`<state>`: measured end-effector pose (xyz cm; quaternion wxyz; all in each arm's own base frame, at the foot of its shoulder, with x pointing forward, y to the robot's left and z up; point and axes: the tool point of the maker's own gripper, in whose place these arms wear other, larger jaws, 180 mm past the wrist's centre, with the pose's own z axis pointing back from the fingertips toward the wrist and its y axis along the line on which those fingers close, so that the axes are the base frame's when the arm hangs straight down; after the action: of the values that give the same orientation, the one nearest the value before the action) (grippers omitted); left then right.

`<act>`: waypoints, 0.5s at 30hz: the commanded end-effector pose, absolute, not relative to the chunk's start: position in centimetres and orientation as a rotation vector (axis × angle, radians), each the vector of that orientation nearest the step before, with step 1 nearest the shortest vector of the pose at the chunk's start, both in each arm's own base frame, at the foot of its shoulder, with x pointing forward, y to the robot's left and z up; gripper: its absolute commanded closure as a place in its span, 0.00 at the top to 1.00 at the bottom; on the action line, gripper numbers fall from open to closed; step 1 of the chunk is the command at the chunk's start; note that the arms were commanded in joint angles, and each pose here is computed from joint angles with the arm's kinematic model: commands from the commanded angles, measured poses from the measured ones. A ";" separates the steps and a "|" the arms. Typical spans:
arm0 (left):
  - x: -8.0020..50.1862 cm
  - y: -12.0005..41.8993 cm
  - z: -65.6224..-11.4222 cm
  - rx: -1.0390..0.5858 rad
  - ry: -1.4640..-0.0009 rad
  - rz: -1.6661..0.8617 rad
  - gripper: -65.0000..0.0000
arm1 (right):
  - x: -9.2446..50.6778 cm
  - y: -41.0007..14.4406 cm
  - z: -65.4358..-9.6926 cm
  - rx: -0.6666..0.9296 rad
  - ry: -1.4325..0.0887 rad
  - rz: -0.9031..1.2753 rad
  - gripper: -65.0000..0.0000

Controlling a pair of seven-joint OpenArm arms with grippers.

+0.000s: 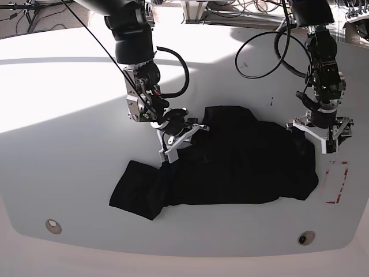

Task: Fold the T-shirt properly
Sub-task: 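Grasp the shirt edges with both grippers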

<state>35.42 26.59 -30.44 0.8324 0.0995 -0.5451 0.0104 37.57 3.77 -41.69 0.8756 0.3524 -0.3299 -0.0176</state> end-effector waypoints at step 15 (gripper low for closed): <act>35.8 27.8 -28.4 0.241 -1.209 0.044 0.79 | 38.3 0.4 -35.9 0.691 -0.849 0.050 0.00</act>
<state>35.11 27.59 -30.22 0.8318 0.1072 -0.5441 0.0249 37.32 0.49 -39.19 0.8761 0.3197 -0.3606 0.0120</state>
